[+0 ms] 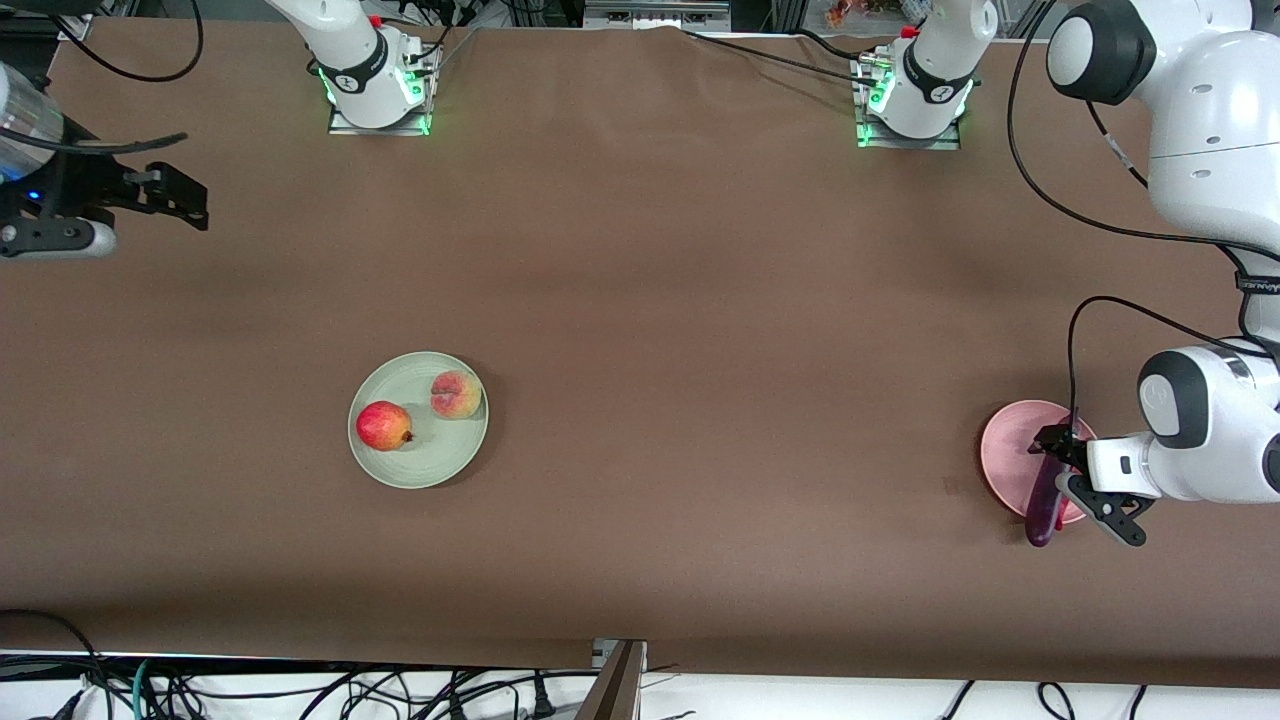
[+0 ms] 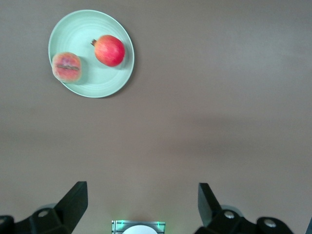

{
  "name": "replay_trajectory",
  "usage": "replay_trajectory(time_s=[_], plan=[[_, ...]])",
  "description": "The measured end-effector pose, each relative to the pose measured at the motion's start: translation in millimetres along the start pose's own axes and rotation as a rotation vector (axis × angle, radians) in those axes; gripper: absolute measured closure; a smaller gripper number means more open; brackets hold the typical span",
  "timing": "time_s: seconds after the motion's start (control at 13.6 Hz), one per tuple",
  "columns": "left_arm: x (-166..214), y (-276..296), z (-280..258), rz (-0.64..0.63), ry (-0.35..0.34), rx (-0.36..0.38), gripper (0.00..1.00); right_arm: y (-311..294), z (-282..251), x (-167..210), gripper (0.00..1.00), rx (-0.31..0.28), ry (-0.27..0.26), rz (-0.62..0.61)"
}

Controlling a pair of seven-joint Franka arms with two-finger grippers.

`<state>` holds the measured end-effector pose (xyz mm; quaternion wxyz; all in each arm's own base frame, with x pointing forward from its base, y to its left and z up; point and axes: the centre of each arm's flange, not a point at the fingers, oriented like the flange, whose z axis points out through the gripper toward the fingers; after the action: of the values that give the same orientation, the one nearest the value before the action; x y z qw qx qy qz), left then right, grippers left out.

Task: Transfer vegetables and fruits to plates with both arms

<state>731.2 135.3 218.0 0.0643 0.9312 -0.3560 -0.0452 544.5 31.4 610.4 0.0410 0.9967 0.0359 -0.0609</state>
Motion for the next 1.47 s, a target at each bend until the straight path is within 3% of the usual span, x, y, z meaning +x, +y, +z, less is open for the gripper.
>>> replay_trajectory(time_s=[0.37,0.66,1.1,1.47], plan=[[17.5,24.2,-54.0,-0.049,0.013,-0.005,0.0,-9.2,10.8,1.9,0.0,0.001,-0.019,-0.009],[56.6,99.2,-161.8,-0.175,0.03,0.031,0.0,-7.2,15.7,4.0,0.0,0.02,-0.029,-0.002],[28.2,200.4,-297.9,-0.429,-0.029,0.003,0.0,-7.1,18.0,5.4,0.0,0.022,-0.033,-0.047],[20.8,252.9,-325.8,-0.545,-0.026,0.017,0.0,-6.9,17.5,5.5,0.0,0.022,-0.031,-0.054]])
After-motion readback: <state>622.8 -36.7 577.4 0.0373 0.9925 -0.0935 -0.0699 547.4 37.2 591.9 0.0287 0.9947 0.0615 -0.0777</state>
